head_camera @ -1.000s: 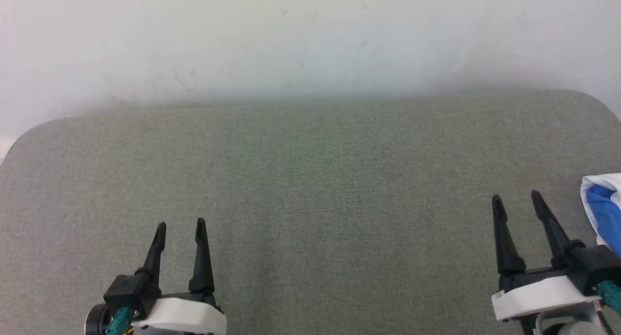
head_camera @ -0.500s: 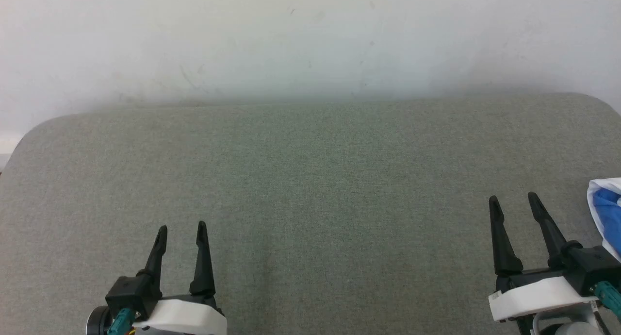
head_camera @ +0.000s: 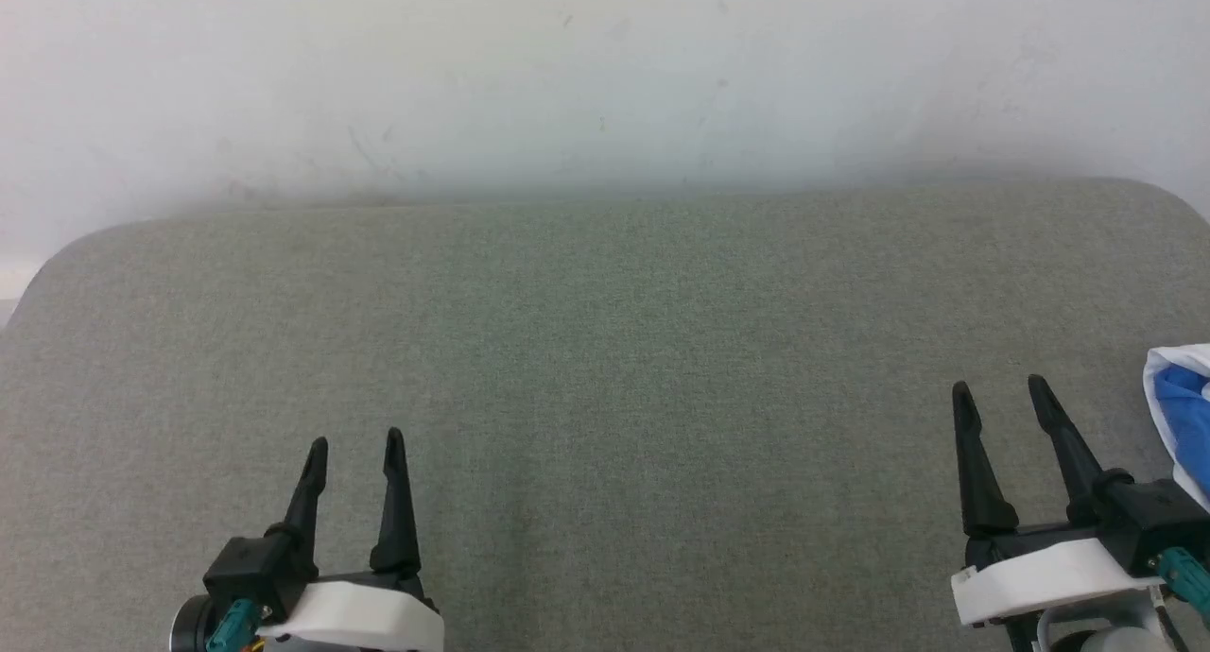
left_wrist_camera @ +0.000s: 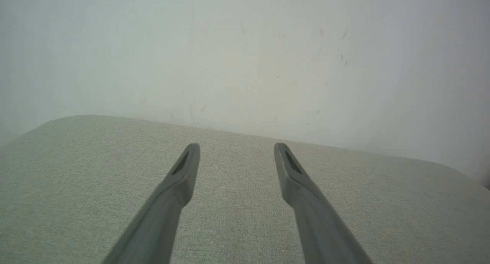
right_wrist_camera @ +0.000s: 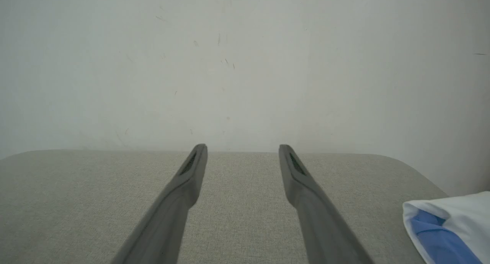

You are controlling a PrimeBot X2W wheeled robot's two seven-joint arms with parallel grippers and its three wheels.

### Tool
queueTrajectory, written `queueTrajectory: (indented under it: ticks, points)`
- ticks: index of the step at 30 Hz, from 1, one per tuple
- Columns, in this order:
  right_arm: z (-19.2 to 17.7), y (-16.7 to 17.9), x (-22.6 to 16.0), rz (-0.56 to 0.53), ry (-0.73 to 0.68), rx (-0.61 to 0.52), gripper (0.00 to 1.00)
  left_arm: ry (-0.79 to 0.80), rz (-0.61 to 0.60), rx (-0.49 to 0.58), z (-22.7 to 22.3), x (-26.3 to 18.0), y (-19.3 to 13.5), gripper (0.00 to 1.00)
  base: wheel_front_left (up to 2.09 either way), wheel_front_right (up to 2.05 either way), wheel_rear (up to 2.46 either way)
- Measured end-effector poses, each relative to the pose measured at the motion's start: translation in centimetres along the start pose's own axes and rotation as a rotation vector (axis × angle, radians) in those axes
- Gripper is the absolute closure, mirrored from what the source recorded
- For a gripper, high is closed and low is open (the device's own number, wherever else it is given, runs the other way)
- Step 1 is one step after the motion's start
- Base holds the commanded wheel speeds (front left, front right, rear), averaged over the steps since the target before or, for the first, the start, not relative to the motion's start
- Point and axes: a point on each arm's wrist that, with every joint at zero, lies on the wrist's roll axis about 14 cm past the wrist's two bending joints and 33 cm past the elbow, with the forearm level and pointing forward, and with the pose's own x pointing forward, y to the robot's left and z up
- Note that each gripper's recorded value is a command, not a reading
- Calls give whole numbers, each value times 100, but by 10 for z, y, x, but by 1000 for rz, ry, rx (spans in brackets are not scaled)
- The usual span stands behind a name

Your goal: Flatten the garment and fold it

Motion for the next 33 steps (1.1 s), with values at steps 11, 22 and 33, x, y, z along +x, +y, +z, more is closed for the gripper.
queueTrajectory:
  ticks: [11, 22, 33]
  points:
    - [-1, 0, 0, 1, 9, -1, 100, 9, 4, -7, -1, 0, 0, 100, 0, 0, 0]
    - [-3, 2, 1, 7, 25, -3, 100, 26, 0, 11, -2, 0, 0, 100, 0, 0, 0]
    - [-5, 5, 1, 17, 47, -11, 100, 38, -3, 29, -3, 0, 0, 100, 0, 0, 0]
